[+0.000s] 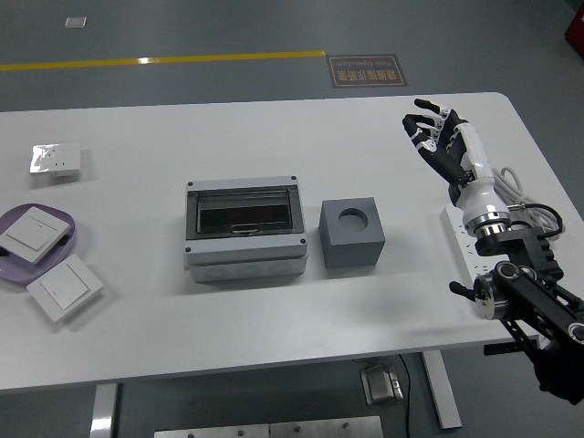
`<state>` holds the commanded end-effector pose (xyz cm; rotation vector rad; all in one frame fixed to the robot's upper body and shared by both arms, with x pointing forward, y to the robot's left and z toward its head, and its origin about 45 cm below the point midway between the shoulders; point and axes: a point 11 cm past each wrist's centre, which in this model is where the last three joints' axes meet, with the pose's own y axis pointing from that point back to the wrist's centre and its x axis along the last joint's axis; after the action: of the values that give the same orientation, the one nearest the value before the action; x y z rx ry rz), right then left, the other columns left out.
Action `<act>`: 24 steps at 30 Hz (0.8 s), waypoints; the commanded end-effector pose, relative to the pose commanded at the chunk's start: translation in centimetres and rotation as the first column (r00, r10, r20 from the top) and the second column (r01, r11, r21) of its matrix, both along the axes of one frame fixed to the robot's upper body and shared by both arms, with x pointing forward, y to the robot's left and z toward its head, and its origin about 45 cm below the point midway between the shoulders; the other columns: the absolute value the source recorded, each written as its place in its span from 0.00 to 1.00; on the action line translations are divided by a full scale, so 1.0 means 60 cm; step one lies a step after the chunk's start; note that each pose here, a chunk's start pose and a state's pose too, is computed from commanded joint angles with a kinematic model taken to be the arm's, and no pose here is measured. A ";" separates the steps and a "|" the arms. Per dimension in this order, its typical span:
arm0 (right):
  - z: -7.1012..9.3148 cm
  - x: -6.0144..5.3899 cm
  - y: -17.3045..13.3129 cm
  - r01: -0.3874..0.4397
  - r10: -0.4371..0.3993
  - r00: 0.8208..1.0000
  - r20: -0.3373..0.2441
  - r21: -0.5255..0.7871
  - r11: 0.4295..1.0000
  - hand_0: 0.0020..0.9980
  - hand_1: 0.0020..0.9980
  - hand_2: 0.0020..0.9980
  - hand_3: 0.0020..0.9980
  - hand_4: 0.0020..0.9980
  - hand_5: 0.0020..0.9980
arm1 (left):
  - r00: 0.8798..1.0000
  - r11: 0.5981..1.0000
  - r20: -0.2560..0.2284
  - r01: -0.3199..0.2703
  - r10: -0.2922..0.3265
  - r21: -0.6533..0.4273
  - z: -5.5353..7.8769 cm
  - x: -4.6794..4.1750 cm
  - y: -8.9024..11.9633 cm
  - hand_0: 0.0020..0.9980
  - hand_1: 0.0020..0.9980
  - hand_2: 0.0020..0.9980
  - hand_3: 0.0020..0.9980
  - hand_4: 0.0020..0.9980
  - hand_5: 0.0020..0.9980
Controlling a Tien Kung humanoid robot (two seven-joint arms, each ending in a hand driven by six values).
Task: Pick up the cylinder from the cube,place it in the box,flap close box
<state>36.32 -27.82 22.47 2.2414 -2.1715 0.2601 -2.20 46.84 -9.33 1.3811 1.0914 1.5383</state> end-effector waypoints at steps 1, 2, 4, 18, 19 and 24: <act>-0.001 0.000 0.001 -0.002 0.002 1.000 -0.003 -0.001 1.000 0.76 0.70 0.70 0.80 0.81 0.42 | 1.000 1.000 0.001 0.001 -0.001 -0.001 0.000 0.001 -0.001 0.61 0.63 0.61 0.64 0.73 0.29; -0.003 0.000 0.002 -0.004 0.004 1.000 -0.005 -0.001 1.000 0.76 0.70 0.70 0.80 0.81 0.42 | 1.000 1.000 0.002 0.001 -0.001 -0.003 -0.001 0.002 -0.002 0.61 0.63 0.61 0.64 0.73 0.29; -0.004 0.000 0.004 -0.008 0.008 1.000 -0.007 -0.001 1.000 0.76 0.70 0.70 0.80 0.81 0.42 | 1.000 1.000 0.004 0.001 -0.001 -0.005 -0.002 0.004 -0.004 0.61 0.63 0.61 0.64 0.73 0.29; -0.006 0.002 0.030 -0.043 0.043 0.999 -0.003 0.001 0.999 0.76 0.70 0.69 0.82 0.82 0.41 | 1.000 1.000 0.012 0.003 -0.002 -0.010 -0.003 0.011 -0.008 0.61 0.63 0.61 0.64 0.72 0.29; -0.007 0.001 0.030 -0.042 0.042 0.999 -0.004 0.000 0.999 0.76 0.70 0.69 0.82 0.82 0.41 | 1.000 1.000 0.012 0.003 -0.002 -0.010 -0.003 0.011 -0.008 0.61 0.63 0.61 0.64 0.72 0.29; -0.010 0.000 0.027 -0.039 0.039 0.999 -0.008 -0.001 0.999 0.75 0.70 0.69 0.82 0.83 0.40 | 1.000 1.000 0.010 0.003 -0.002 -0.011 -0.004 0.009 -0.009 0.61 0.63 0.61 0.64 0.72 0.29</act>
<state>36.34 -26.21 21.89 2.2815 -2.1252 0.2531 -1.64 46.28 -9.55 1.3649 1.0901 1.5335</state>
